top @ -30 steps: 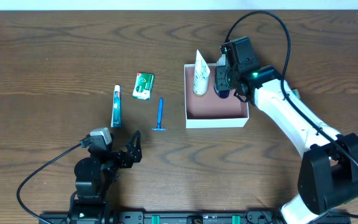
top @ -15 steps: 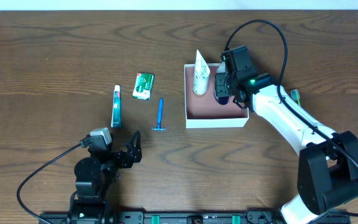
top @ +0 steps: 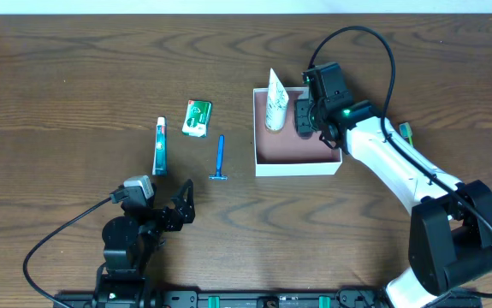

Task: Pack container
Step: 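Lower the pump bottle beside the conditioner and open the right gripper, then move the right gripper toward the green toothbrush, then lower the right gripper and close it on the green toothbrush handle, then lift the toothbrush with the right gripper and carry it into the box, then open the right gripper and retract it to the upper right, then raise the left arm and move its gripper over the green Dettol soap box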

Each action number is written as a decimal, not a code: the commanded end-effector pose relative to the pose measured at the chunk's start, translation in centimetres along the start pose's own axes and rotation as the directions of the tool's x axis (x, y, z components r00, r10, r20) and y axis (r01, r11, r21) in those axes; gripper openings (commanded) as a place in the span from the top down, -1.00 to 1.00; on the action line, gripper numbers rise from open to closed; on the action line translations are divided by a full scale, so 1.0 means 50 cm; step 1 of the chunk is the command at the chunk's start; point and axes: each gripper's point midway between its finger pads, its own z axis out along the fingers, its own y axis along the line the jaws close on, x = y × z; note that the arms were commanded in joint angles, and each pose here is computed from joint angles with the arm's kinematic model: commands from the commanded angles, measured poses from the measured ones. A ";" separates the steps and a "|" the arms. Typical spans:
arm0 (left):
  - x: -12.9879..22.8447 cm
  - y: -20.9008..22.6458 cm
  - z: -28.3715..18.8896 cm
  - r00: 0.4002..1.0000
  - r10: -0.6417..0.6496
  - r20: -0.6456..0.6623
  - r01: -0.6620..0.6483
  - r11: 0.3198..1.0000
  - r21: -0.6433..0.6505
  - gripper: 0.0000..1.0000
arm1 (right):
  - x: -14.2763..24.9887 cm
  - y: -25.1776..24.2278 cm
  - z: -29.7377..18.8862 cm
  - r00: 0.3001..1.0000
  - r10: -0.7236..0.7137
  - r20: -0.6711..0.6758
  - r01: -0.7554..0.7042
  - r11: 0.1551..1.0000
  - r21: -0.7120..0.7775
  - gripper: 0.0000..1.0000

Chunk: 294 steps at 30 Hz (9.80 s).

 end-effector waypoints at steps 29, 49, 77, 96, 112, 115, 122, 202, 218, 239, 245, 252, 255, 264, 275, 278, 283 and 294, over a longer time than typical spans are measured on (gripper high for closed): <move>0.029 0.012 0.002 0.999 -0.022 -0.047 0.022 1.000 -0.013 -0.96 | -0.072 0.031 -0.124 0.991 0.013 0.136 -0.004 0.998 -0.068 -0.25; 0.029 0.012 0.002 0.999 -0.022 -0.047 0.022 1.000 -0.013 -0.96 | -0.074 -0.165 -0.376 0.956 0.022 0.293 -0.107 0.955 0.277 -0.82; 0.029 0.012 0.002 0.999 -0.022 -0.047 0.022 1.000 -0.013 -0.96 | 0.082 -0.396 -0.172 0.970 0.139 -0.198 -0.065 0.938 0.340 -0.98; 0.029 0.012 0.002 0.999 -0.022 -0.047 0.022 1.000 -0.013 -0.96 | 0.193 -0.431 -0.036 0.892 0.093 -0.442 -0.007 0.981 0.194 -0.99; 0.029 0.012 0.002 0.999 -0.022 -0.047 0.022 1.000 -0.013 -0.96 | 0.234 -0.490 -0.032 0.862 0.102 -0.496 0.004 0.978 0.208 -0.98; 0.029 0.012 0.002 0.999 -0.022 -0.047 0.022 1.000 -0.013 -0.96 | 0.235 -0.491 -0.032 0.864 0.088 -0.496 0.006 0.983 0.185 -0.96; 0.029 0.012 0.002 0.999 -0.022 -0.047 0.022 1.000 -0.013 -0.96 | 0.235 -0.485 -0.027 0.867 0.070 -0.494 0.011 0.987 0.159 -0.98; 0.029 0.012 0.002 0.999 -0.022 -0.047 0.022 1.000 -0.013 -0.96 | -0.043 -0.122 -0.059 0.921 0.127 -0.369 -0.256 0.911 -0.324 0.85; 0.029 0.012 0.002 0.999 -0.022 -0.047 0.022 1.000 -0.013 -0.96 | -0.031 -0.044 -0.072 0.915 0.067 -0.398 -0.243 0.879 -0.411 0.80; 0.029 0.012 0.002 0.999 -0.022 -0.047 0.022 1.000 -0.013 -0.96 | -0.037 -0.079 -0.058 0.922 0.087 -0.377 -0.226 0.912 -0.343 0.19; 0.029 0.012 0.002 0.999 -0.022 -0.047 0.022 1.000 -0.013 -0.96 | -0.063 -0.162 -0.061 0.925 0.176 -0.338 -0.284 0.909 -0.304 -0.02; 0.029 0.012 0.002 0.999 -0.022 -0.047 0.022 1.000 -0.013 -0.96 | -0.058 -0.291 -0.076 0.905 0.282 -0.317 -0.364 0.901 -0.236 -0.28; 0.029 0.012 0.002 0.999 -0.022 -0.047 0.022 1.000 -0.013 -0.96 | -0.050 -0.365 -0.076 0.898 0.330 -0.291 -0.379 0.915 -0.134 -0.80; 0.028 0.011 0.002 0.999 -0.022 -0.045 0.022 1.000 -0.012 -0.96 | -0.044 -0.496 -0.087 0.888 0.409 -0.211 -0.416 0.909 0.013 -0.99; 0.031 0.008 0.002 0.998 -0.023 -0.053 0.023 1.000 -0.004 -0.96 | -0.040 -0.510 -0.091 0.882 0.424 -0.206 -0.430 0.903 0.021 -0.99; 0.034 -0.013 0.001 0.998 -0.018 -0.067 0.022 0.998 0.055 -0.96 | -0.040 -0.511 -0.091 0.882 0.425 -0.206 -0.430 0.903 0.021 -0.98; 0.002 -0.093 -0.019 0.996 0.064 -0.060 -0.047 0.970 0.240 -0.96 | -0.040 -0.510 -0.091 0.882 0.424 -0.206 -0.430 0.903 0.021 -0.99; -0.153 -0.119 -0.120 0.908 0.307 -0.284 -0.314 0.949 0.023 -0.96 | -0.040 -0.511 -0.091 0.882 0.425 -0.206 -0.430 0.903 0.021 -0.99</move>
